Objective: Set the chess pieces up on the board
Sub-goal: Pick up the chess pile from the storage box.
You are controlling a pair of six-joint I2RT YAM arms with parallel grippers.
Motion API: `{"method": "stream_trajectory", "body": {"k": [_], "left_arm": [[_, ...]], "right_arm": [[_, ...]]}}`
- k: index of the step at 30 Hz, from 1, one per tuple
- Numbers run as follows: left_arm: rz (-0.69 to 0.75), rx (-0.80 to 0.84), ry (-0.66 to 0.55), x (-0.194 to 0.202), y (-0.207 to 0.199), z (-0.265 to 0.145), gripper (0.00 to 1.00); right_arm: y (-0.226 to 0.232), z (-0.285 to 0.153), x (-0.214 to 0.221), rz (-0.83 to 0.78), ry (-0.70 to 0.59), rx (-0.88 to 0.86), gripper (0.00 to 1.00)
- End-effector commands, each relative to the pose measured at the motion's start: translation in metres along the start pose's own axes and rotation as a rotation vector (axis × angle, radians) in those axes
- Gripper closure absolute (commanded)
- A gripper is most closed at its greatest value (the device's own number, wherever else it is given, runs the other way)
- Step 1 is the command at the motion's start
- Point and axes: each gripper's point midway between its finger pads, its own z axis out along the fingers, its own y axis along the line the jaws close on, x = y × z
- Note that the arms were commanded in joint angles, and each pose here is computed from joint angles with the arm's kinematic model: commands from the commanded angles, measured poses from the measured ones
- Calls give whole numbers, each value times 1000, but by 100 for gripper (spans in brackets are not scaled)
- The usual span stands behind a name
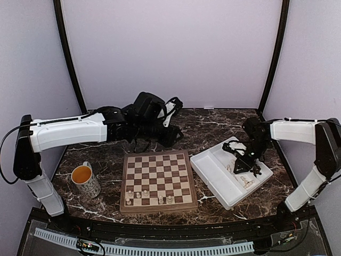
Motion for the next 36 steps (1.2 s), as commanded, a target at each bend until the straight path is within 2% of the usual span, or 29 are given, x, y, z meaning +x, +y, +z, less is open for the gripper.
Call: {"method": "stream_trajectory", "body": {"k": [1, 13, 19, 26, 29, 36], "left_arm": [[-35, 34, -2, 6, -5, 7, 61], [-60, 54, 10, 13, -8, 14, 60], [-61, 71, 14, 14, -11, 16, 60], [-63, 86, 15, 15, -14, 19, 60], [-65, 103, 9, 13, -17, 21, 60], [-75, 237, -60, -11, -43, 27, 60]], "right_arm": [[-11, 6, -21, 26, -25, 18, 63], [-11, 33, -28, 56, 19, -14, 60], [-26, 35, -15, 65, 62, 85, 69], [-23, 29, -11, 55, 52, 96, 82], [-21, 22, -16, 49, 26, 97, 87], [-4, -17, -39, -6, -122, 71, 90]]}}
